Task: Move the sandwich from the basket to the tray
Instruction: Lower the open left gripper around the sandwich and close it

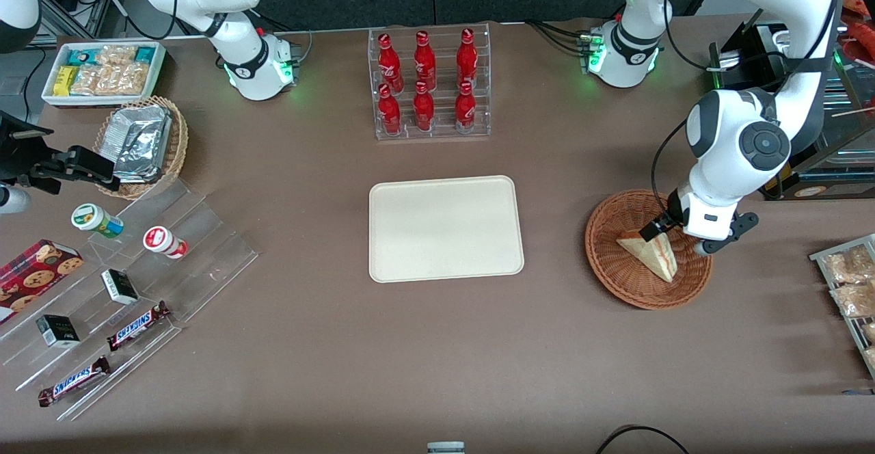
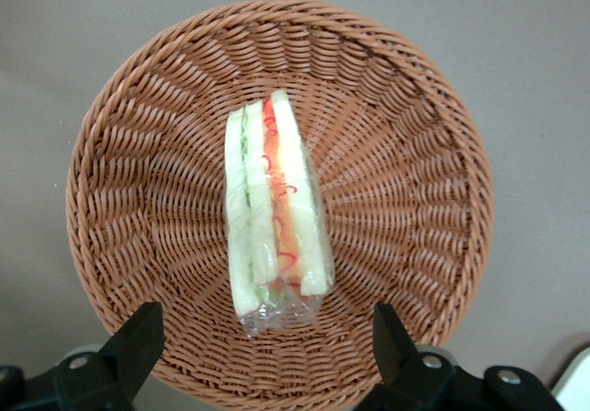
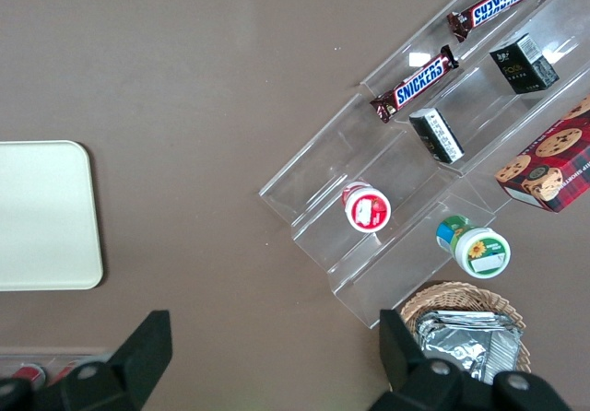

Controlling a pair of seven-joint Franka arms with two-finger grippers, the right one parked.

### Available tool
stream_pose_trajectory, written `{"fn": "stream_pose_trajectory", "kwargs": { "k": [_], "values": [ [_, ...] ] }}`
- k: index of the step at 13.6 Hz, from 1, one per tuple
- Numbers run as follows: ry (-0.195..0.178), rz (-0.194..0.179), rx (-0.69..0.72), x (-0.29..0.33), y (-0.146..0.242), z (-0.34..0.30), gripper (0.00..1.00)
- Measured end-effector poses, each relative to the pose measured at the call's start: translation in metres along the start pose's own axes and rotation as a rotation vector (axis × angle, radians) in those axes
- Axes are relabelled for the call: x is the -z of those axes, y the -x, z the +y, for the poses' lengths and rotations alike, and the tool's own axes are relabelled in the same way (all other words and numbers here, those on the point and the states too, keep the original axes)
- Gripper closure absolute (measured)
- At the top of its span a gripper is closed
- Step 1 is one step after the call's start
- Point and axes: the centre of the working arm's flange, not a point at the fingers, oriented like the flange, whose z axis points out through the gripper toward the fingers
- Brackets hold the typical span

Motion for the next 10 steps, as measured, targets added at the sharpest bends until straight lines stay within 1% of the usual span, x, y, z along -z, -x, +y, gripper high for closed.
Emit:
{"fn": "stream_pose_trajectory", "kwargs": {
  "k": [2, 5, 7, 10],
  "values": [
    [-0.006, -0.009, 0.001, -0.008, 0.003, -0.003, 0.0],
    [-0.003, -0.01, 0.001, -0.02, 0.004, -0.003, 0.0],
    [-0.006, -0.019, 0.001, -0.029, 0.004, -0.003, 0.0],
    [-0.002, -0.018, 0.006, -0.039, 0.001, -0.004, 0.0]
  ]
}}
